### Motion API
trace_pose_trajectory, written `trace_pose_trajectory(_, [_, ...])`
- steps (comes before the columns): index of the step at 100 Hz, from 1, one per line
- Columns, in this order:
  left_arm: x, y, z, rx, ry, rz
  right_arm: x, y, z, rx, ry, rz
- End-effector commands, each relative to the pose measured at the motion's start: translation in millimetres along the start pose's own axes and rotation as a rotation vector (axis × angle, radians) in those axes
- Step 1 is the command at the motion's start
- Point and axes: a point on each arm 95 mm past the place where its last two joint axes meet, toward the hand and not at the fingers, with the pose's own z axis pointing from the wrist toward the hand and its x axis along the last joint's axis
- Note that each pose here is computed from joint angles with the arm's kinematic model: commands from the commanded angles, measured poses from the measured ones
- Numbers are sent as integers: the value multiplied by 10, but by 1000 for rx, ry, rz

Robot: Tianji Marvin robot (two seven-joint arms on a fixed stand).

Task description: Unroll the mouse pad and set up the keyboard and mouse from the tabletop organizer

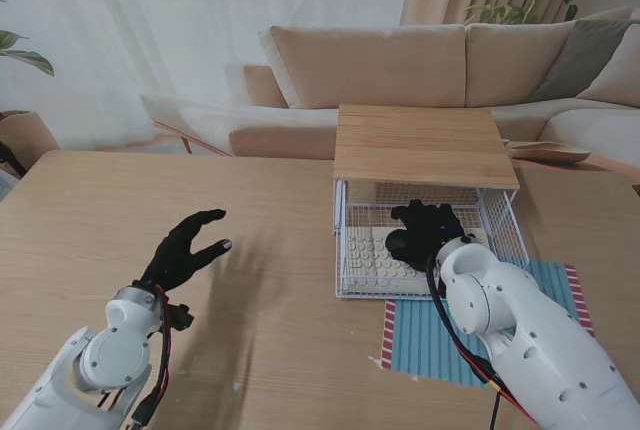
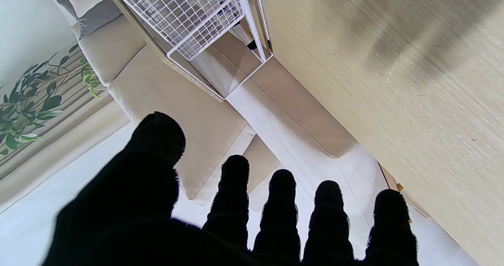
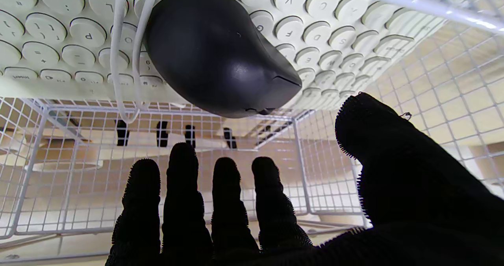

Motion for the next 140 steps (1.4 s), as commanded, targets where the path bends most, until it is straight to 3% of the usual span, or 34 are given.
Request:
trace_pose_trajectory(1, [14,18,-4,-10,3,-6,10,-22,30,22,-12,13])
trace_pose_trajectory(106, [-2,19,12,-13,-6,-5,-91,-288,286,155,-123,30])
trace_pose_trajectory(140, [-3,20,17,-14,-8,-5,-78,-362,345,146,-132,97])
